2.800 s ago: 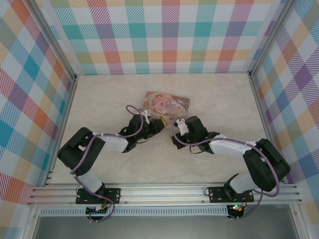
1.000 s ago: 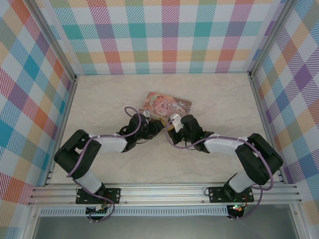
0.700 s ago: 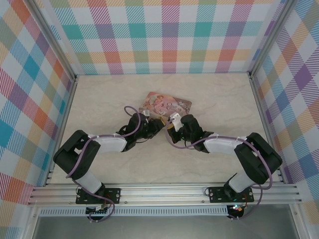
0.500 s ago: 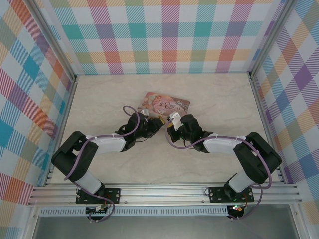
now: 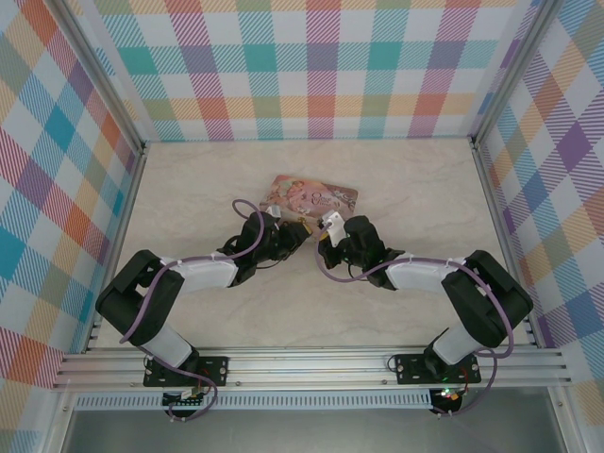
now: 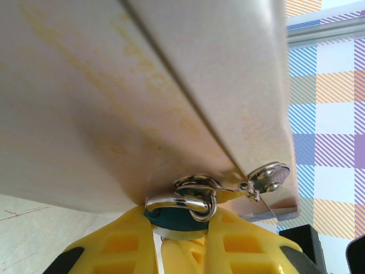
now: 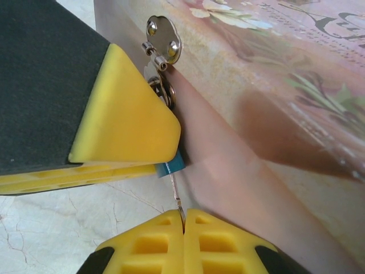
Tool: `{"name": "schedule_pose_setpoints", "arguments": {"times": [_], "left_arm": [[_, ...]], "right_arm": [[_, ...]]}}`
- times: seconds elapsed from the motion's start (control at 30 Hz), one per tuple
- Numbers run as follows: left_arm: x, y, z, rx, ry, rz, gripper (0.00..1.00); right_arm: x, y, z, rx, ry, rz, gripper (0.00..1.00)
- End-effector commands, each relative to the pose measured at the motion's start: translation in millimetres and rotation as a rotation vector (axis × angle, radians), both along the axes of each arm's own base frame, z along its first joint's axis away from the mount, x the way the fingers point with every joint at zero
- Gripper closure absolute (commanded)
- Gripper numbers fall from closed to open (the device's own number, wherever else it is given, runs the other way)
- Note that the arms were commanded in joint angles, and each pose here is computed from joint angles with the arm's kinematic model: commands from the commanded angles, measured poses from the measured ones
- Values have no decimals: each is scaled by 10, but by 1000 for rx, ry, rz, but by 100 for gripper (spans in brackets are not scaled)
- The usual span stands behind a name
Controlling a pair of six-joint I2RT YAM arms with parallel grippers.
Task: Unlock a padlock with a key
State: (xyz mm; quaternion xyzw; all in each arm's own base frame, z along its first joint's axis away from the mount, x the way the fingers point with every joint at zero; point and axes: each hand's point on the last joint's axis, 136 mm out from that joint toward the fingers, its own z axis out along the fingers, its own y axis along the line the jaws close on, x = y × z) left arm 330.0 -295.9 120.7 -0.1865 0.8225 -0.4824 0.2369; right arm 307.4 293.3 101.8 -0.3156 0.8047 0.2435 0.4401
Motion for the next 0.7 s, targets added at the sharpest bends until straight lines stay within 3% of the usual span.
{"name": "schedule_pose_setpoints", "arguments": {"times": [0.0, 0.67], "left_arm": [[-152, -233, 218, -61, -12, -127, 100], [-143, -252, 137, -29, -18, -147, 100]], "right_arm": [[80, 161, 572, 150, -152, 48, 98], [-75, 110, 558, 242, -29, 149, 98]]}}
